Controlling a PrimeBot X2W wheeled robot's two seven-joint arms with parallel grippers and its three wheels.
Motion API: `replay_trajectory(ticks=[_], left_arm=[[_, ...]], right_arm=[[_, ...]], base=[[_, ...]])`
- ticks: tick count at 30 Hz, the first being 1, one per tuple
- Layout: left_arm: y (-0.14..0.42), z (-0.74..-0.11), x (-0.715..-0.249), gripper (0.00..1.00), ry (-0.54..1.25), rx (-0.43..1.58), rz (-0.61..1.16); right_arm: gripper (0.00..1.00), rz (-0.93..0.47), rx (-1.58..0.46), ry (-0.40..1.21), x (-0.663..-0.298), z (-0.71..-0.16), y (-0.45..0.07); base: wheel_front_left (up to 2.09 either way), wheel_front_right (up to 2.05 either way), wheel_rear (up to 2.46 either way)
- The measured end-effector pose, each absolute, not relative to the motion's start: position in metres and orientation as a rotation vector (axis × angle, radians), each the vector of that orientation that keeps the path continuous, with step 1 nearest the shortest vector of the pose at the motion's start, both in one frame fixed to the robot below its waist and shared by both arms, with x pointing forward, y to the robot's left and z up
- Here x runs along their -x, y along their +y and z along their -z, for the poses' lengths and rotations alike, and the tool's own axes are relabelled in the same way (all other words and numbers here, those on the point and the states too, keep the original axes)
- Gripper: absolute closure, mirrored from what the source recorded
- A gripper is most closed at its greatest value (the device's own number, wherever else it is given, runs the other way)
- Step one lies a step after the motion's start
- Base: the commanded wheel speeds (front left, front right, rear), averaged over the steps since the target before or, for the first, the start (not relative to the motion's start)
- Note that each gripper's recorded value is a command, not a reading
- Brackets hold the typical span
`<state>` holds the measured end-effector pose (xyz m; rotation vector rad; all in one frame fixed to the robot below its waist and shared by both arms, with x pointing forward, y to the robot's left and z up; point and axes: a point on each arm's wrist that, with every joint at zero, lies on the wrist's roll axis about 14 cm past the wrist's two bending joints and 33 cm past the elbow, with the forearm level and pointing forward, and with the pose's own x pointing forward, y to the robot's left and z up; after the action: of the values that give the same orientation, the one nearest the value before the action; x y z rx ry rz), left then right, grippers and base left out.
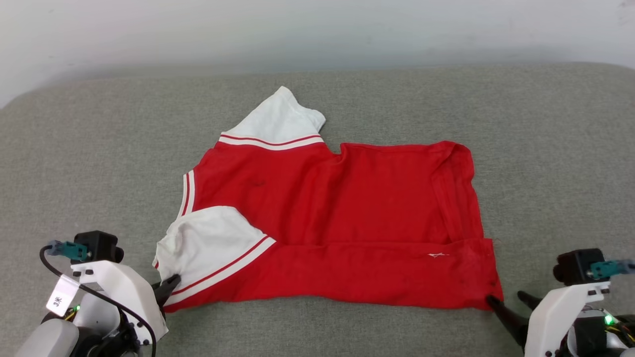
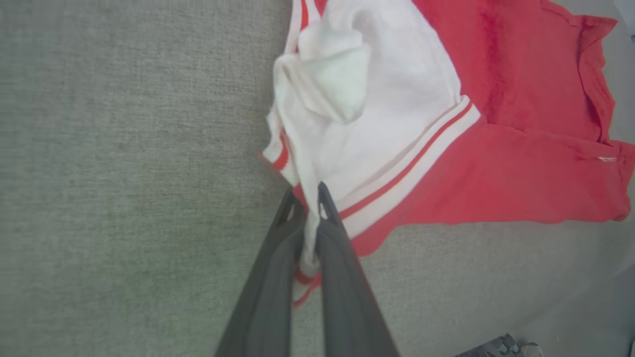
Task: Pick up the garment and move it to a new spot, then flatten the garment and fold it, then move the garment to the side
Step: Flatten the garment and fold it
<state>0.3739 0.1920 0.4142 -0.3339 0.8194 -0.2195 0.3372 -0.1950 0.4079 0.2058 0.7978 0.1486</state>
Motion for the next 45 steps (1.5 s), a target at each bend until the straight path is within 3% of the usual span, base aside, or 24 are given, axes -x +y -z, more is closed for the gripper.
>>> replay_trajectory(ticks=[15, 16, 17, 19, 29, 38, 45], left_arm=[[0.189, -0.412, -0.384, 1.00, 0.797, 0.319, 0.230], [0.190, -0.411, -0.384, 1.00, 0.799, 0.322, 0.229], [0.190, -0.410, -0.385, 1.00, 0.799, 0.324, 0.226], [0.192, -0.408, -0.384, 1.00, 0.802, 0.327, 0.218], [0.191, -0.419, -0.371, 1.00, 0.752, 0.324, 0.225], [0.194, -0.434, -0.332, 1.00, 0.731, 0.337, 0.205], [0.197, -0.419, -0.289, 1.00, 0.818, 0.365, 0.170]], right_arm=[[0.00, -0.250, -0.198, 0.959, -0.358, -0.368, -0.160], [0.10, -0.256, -0.198, 0.974, -0.357, -0.364, -0.158], [0.56, -0.262, -0.194, 0.983, -0.357, -0.362, -0.157], [1.00, -0.271, -0.202, 0.986, -0.358, -0.359, -0.155], [1.00, -0.292, -0.170, 0.909, -0.362, -0.382, -0.157], [1.00, -0.263, -0.177, 0.870, -0.326, -0.401, -0.172], [1.00, -0.221, -0.219, 0.917, -0.287, -0.392, -0.180]], base=[[0.00, 0.00, 0.00], [0.00, 0.00, 0.00], [0.00, 0.00, 0.00], [0.00, 0.00, 0.00], [0.00, 0.00, 0.00], [0.00, 0.00, 0.00], [0.00, 0.00, 0.00]])
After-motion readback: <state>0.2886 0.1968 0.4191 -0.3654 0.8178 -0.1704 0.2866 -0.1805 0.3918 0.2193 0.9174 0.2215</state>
